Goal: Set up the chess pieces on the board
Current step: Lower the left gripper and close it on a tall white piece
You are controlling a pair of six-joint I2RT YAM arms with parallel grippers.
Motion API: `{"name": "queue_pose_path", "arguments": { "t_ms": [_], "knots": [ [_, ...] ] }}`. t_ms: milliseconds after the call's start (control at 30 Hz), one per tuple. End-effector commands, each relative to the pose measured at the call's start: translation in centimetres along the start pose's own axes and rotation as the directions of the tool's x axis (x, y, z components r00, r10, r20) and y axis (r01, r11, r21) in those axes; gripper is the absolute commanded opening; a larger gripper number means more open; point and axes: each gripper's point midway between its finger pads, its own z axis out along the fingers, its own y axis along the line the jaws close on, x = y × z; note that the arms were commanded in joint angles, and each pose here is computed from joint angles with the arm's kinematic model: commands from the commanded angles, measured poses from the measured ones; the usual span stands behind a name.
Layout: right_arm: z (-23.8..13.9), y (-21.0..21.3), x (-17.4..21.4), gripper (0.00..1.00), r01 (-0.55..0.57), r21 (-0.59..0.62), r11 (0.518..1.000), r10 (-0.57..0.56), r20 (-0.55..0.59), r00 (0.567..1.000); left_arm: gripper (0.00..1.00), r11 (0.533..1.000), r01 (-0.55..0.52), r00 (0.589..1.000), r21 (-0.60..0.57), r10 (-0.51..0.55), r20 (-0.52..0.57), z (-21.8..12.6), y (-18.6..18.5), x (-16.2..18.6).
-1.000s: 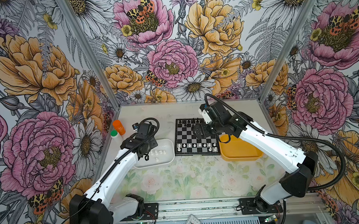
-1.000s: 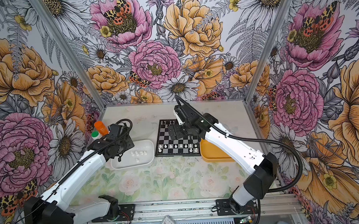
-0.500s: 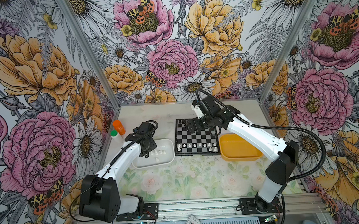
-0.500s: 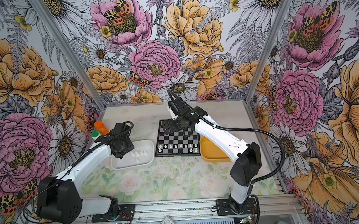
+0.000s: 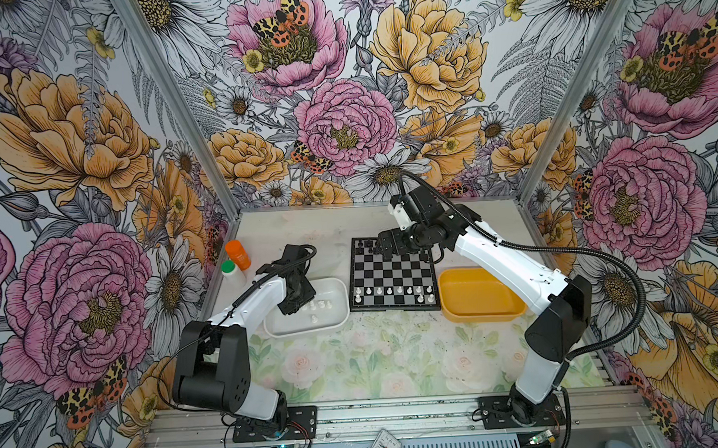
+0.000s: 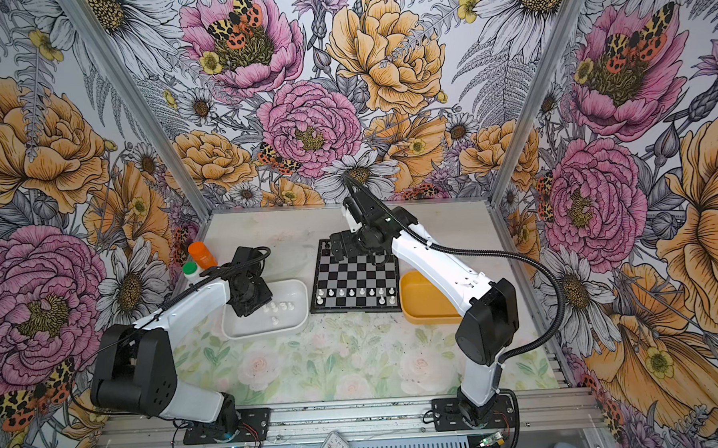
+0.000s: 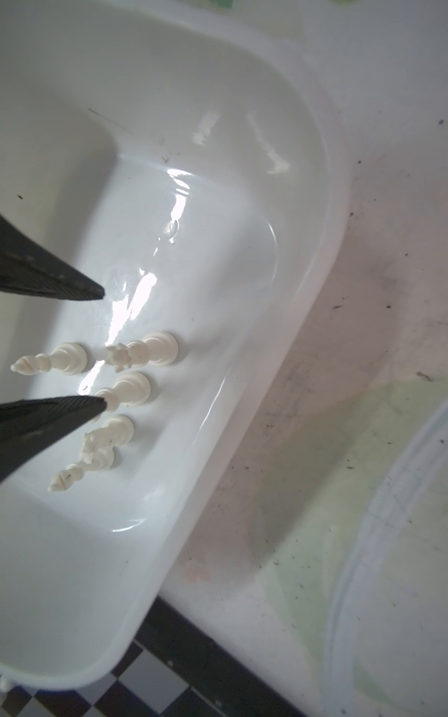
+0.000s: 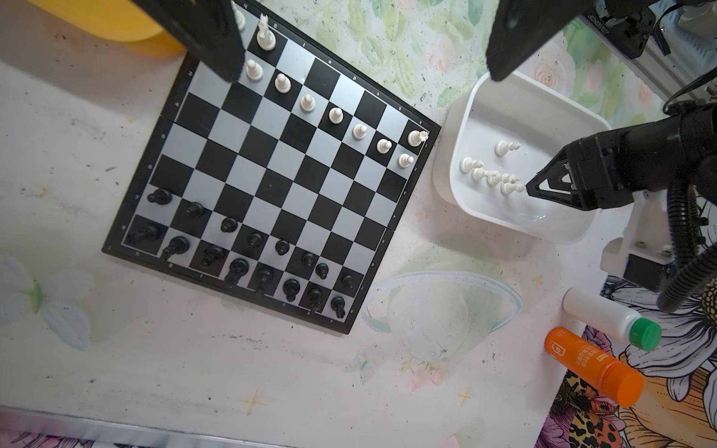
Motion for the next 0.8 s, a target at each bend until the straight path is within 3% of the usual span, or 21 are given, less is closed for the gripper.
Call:
{"name": "queue_pose_path", "arguments": {
  "t_ms": [0,767],
  "knots": [
    [-0.9,0.2,-0.9,1.0,0.003,-0.012,1.0,-0.003,0.033,0.999,0.42,0.999,0.026,1.0,0.027,-0.026,0.012,0.1,-0.4,-0.6],
    [-1.7,-0.9,-0.1,1.0,-0.018,0.022,1.0,0.017,0.039,0.999,0.36,1.0,0.006,1.0,0.002,-0.005,-0.017,2.3,-0.6,-0.9]
  ]
}}
